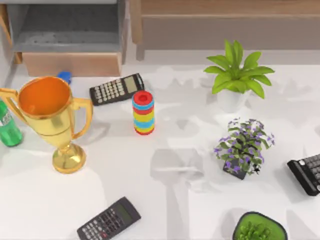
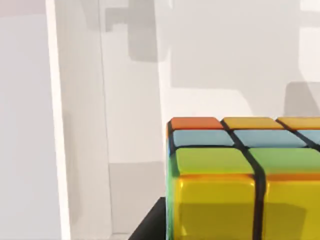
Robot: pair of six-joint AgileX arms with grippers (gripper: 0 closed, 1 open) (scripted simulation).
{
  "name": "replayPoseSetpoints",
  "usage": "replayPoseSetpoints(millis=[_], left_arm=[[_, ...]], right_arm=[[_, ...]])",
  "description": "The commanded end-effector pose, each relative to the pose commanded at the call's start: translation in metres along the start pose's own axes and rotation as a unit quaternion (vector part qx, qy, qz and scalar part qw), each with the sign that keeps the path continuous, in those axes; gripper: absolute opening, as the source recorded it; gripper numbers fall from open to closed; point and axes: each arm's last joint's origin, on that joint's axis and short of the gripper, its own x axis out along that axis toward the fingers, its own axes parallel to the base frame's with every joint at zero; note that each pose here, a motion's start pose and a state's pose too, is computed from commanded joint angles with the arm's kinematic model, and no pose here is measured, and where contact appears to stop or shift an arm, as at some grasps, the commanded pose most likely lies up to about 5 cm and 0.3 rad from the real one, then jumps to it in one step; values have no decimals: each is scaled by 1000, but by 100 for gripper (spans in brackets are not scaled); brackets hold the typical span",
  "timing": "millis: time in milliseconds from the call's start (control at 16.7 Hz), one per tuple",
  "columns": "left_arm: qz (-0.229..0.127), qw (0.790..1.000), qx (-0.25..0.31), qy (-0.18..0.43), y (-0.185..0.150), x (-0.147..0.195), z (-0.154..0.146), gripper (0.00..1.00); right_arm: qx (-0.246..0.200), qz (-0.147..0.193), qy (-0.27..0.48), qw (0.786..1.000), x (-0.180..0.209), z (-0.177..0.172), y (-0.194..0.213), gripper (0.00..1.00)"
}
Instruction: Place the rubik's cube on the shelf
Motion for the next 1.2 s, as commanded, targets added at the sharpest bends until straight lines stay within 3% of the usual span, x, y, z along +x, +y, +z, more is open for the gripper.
replayPoseSetpoints(millis=[240,420,720,900,1020,1200], left_arm=[[-27,997,-9,65,-2,85,0,0],[-32,997,-8,77,-7,115,1,0],[-33,996,-10,80,-5,116,-1,0],[-25,996,-4,85,-8,96,-3,0],[-14,997,19,76,-27,64,1,0],[-7,996,87,32,-87,8,12,0]], right_arm=[[0,0,0,1000,0,0,0,100],[0,0,0,1000,0,0,0,100],[0,0,0,1000,0,0,0,100],[0,0,0,1000,0,0,0,100],[0,0,0,1000,0,0,0,100],[0,0,0,1000,0,0,0,100]])
